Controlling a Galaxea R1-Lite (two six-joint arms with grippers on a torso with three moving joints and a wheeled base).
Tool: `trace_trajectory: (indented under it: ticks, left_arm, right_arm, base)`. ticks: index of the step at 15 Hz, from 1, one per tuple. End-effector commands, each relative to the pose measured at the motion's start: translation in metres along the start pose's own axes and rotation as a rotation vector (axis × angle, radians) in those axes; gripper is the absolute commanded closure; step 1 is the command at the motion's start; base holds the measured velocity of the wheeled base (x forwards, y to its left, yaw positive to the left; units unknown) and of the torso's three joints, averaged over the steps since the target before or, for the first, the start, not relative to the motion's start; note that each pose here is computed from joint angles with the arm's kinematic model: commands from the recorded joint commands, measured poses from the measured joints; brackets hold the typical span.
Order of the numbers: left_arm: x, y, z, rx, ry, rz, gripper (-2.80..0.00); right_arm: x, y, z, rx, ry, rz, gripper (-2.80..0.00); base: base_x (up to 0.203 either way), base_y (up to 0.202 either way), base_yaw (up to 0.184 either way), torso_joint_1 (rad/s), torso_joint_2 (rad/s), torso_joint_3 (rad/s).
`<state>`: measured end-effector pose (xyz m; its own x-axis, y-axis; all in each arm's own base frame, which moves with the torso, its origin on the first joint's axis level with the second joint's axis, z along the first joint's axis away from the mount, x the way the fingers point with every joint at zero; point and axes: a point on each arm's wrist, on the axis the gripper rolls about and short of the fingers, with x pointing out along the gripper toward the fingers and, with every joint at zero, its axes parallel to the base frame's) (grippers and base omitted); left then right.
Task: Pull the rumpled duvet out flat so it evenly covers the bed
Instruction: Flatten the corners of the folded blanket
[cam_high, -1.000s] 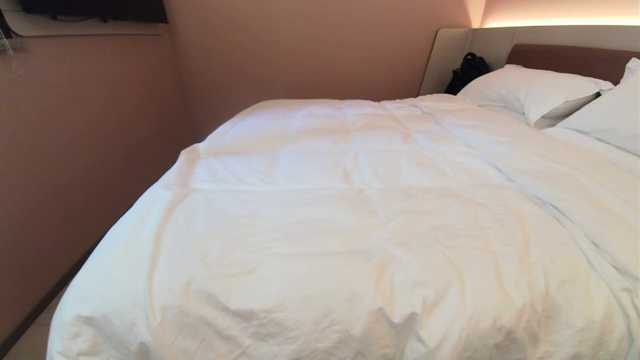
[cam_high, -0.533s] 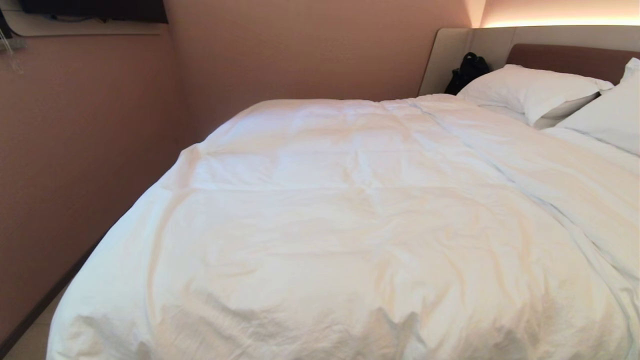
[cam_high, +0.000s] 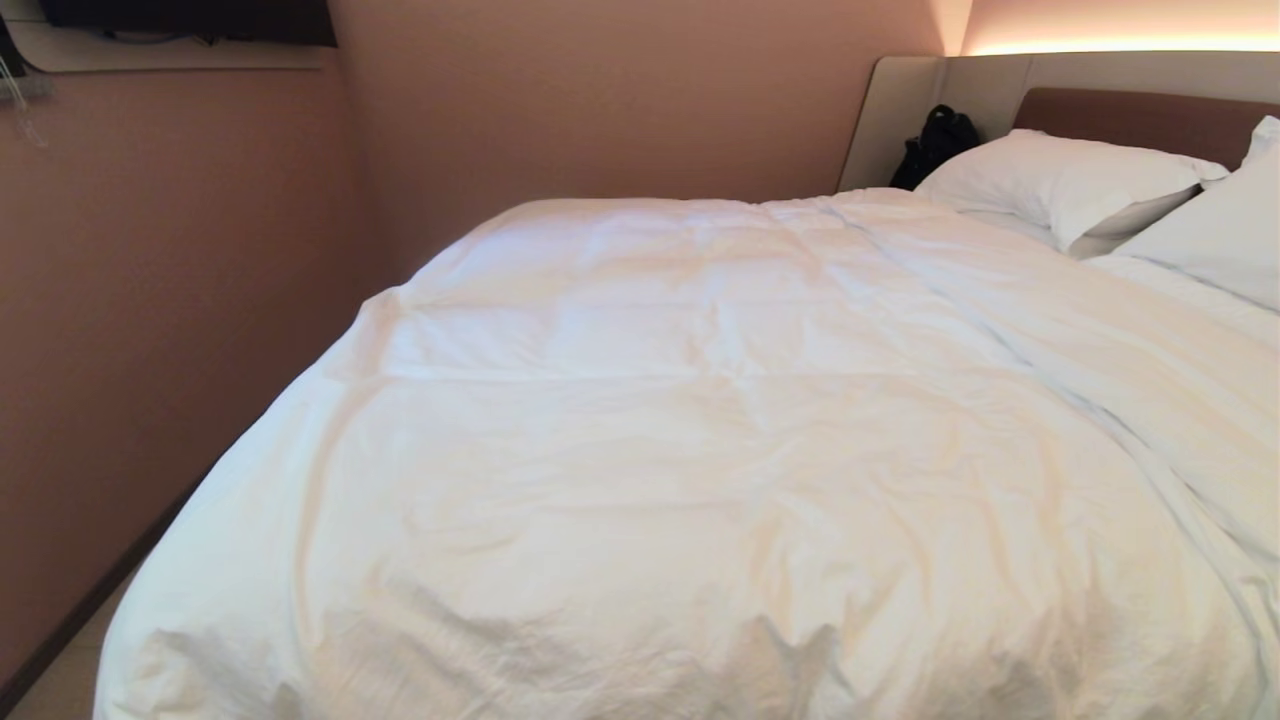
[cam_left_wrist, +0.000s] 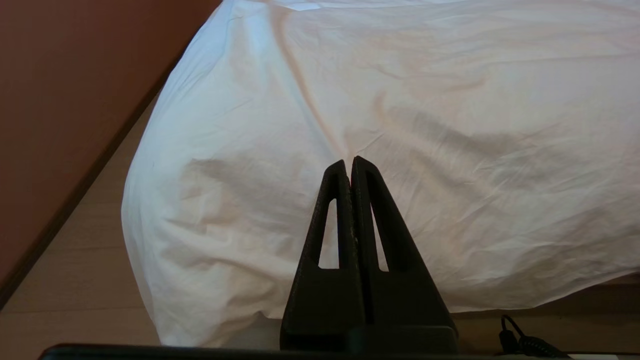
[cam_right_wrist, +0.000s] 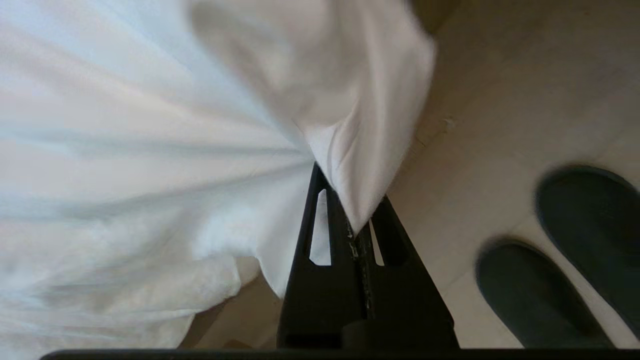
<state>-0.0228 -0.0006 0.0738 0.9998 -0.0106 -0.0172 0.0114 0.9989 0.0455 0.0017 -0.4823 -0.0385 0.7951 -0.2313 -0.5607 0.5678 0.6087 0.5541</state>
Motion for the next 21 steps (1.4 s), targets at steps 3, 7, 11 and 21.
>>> trace_trajectory:
  ticks: [3,7,11,21]
  left_arm:
    - [0.0,0.0,0.0,0.0,0.0,0.0,0.0]
    - [0.0,0.0,0.0,0.0,0.0,0.0,0.0]
    - [0.0,0.0,0.0,0.0,0.0,0.0,0.0]
    - [0.0,0.0,0.0,0.0,0.0,0.0,0.0]
  right_arm:
    - [-0.011,-0.015,-0.009,0.024,0.023,-0.099,0.0]
    - [-0.015,-0.028,-0.02,0.006,0.062,-0.181,0.0]
    - [-0.016,-0.033,-0.026,0.02,0.072,-0.185,0.0]
    - [-0.094,0.076,0.053,-0.047,-0.032,-0.085,0.0]
  base:
    - [0.0,0.0,0.0,0.0,0.0,0.0]
    - [0.0,0.0,0.0,0.0,0.0,0.0]
    - [0.0,0.0,0.0,0.0,0.0,0.0]
    - [0.0,0.0,0.0,0.0,0.0,0.0]
